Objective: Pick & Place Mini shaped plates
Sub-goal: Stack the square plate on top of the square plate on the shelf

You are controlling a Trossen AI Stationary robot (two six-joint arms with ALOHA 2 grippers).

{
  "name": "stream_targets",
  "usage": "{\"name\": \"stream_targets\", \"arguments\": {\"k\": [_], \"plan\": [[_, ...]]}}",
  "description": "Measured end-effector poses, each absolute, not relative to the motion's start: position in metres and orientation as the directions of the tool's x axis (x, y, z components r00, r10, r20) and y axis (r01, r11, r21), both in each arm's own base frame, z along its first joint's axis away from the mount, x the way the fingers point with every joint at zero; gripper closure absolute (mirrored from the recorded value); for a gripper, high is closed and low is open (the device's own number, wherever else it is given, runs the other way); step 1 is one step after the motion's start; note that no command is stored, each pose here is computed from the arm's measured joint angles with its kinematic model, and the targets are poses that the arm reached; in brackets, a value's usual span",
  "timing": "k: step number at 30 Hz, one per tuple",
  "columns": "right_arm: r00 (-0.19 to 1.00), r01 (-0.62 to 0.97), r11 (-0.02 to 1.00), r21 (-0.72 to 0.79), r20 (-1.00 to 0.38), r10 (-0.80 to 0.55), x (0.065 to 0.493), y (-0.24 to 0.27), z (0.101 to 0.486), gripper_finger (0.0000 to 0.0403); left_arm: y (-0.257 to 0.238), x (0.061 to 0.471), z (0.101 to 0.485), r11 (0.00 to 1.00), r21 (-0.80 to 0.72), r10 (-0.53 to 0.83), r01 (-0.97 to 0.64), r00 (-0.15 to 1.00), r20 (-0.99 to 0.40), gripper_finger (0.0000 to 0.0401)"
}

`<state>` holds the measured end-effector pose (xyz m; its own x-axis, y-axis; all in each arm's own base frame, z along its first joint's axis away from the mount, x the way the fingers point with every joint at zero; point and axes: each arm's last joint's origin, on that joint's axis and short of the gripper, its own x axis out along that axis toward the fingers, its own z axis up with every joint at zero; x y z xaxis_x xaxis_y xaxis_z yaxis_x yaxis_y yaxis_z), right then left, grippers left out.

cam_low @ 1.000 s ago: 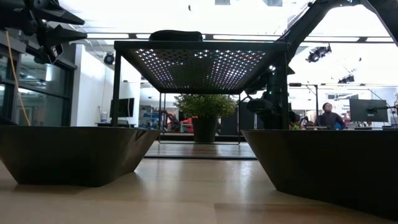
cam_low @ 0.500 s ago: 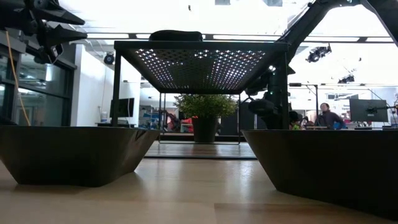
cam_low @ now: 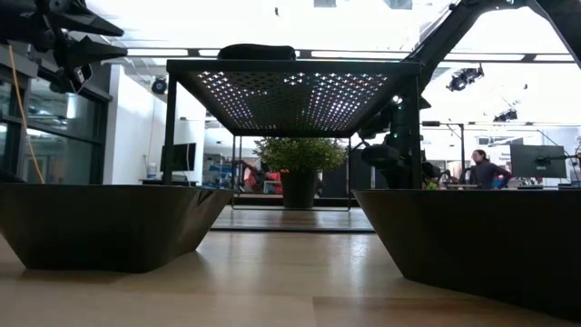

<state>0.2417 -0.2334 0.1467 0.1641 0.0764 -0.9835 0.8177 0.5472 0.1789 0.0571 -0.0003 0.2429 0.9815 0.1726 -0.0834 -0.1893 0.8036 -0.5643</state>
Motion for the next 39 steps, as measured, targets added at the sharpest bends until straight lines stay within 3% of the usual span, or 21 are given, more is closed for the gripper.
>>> {"name": "stream_targets", "arguments": {"k": [35, 39], "plan": [[0.117, 0.823, 0.551, 0.138, -0.990, 0.074, 0.2465, -0.2304, 0.1375, 0.0288, -0.0004, 0.0572, 0.2430, 0.802, -0.567, 0.172, -0.188, 0.982, -0.082, 0.0270], [0.129, 0.822, 0.551, 0.145, -0.989, 0.068, 0.2480, -0.2306, 0.1376, 0.0304, -0.0004, 0.0573, 0.2441, 0.800, -0.572, 0.172, -0.181, 0.983, -0.070, 0.0270]]}}
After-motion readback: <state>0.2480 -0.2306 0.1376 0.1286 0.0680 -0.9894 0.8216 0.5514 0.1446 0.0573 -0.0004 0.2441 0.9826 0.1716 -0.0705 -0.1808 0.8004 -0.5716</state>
